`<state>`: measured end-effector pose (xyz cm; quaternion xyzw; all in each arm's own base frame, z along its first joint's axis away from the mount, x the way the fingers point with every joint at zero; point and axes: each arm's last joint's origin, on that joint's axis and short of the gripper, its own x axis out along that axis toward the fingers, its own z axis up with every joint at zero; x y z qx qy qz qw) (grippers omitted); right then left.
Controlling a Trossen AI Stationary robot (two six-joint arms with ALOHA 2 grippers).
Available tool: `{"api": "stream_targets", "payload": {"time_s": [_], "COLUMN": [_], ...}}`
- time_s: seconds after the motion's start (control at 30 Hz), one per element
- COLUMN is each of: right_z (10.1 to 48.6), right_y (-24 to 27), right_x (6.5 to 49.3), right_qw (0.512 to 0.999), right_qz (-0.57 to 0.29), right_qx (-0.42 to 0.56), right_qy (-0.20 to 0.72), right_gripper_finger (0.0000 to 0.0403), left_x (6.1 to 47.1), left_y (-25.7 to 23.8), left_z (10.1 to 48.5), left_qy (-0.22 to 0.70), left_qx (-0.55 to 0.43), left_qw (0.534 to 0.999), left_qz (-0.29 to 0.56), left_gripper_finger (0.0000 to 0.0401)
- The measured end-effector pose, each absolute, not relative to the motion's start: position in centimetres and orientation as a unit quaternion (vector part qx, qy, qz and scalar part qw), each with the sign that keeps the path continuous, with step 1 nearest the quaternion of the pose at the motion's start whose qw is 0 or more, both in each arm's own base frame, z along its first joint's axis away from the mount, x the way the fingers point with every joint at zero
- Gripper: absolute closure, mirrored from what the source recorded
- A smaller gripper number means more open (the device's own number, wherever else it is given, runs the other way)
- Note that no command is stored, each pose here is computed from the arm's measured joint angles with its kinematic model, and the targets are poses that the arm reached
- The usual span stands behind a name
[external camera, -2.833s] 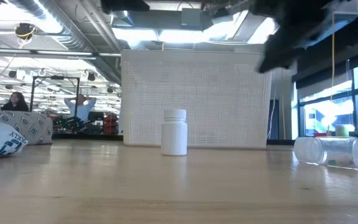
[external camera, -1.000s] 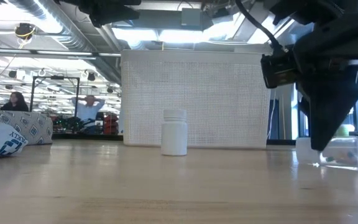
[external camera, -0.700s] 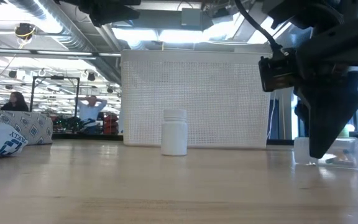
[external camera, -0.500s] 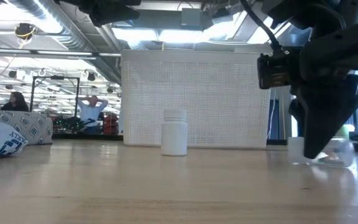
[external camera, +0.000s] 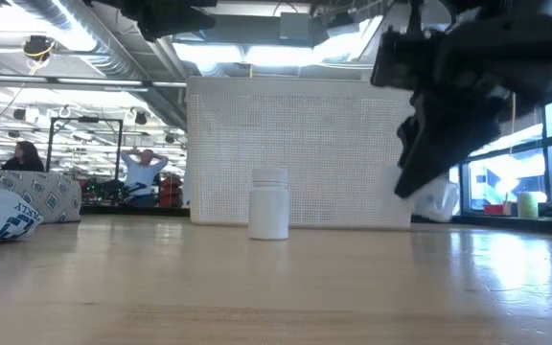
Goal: Pick & place medical supplies in basket/bin
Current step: Put the transparent pill bottle into the white bin
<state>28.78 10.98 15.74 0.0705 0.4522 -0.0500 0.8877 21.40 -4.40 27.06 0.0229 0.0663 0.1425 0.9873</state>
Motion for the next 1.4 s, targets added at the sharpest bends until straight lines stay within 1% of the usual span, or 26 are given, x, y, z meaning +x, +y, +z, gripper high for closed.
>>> {"api": "stream_targets", "payload": {"time_s": [0.17, 0.3, 0.5, 0.63, 0.77, 0.83, 1.0, 1.2, 1.3, 1.4], "right_z": [17.5, 19.3, 21.9, 22.9, 23.4, 23.4, 23.5, 23.9, 24.1, 24.3], "right_y": [10.8, 10.1, 8.2, 7.2, 6.4, 6.1, 5.7, 5.8, 5.8, 5.7], "right_x": [28.5, 28.3, 28.5, 29.1, 29.5, 29.6, 29.7, 29.8, 29.9, 30.1], "right_qw": [0.903, 0.915, 0.915, 0.905, 0.891, 0.886, 0.885, 0.895, 0.901, 0.905], "right_qz": [-0.021, -0.002, 0.058, 0.109, 0.151, 0.155, 0.154, 0.169, 0.175, 0.179], "right_qx": [0.036, 0.041, 0.157, 0.228, 0.271, 0.283, 0.287, 0.273, 0.265, 0.261], "right_qy": [0.428, 0.402, 0.366, 0.341, 0.332, 0.334, 0.332, 0.31, 0.296, 0.284], "right_gripper_finger": [0.0232, 0.0232, 0.0232, 0.0232, 0.0232, 0.0232, 0.0232, 0.0232, 0.0232, 0.0232], "left_x": [21.4, 21.9, 24.7, 27.7, 30.7, 32.0, 34.2, 35.5, 35.6, 35.7], "left_y": [-4.4, -4.9, -5.4, -6.2, -7.3, -7.9, -8.6, -8.5, -8.4, -8.4], "left_z": [26.9, 26.7, 26.6, 26.2, 25.7, 25.8, 25.6, 25.4, 25.2, 25.5], "left_qy": [0.069, 0.077, 0.112, 0.154, 0.186, 0.184, 0.183, 0.176, 0.179, 0.164], "left_qx": [-0.002, 0.083, 0.196, 0.251, 0.293, 0.302, 0.307, 0.302, 0.3, 0.296], "left_qw": [0.988, 0.99, 0.971, 0.955, 0.937, 0.932, 0.925, 0.927, 0.926, 0.929], "left_qz": [0.136, 0.081, 0.076, 0.03, -0.043, -0.08, -0.128, -0.139, -0.144, -0.151], "left_gripper_finger": [0.0146, 0.0148, 0.0149, 0.0149, 0.015, 0.015, 0.015, 0.015, 0.015, 0.015]}}
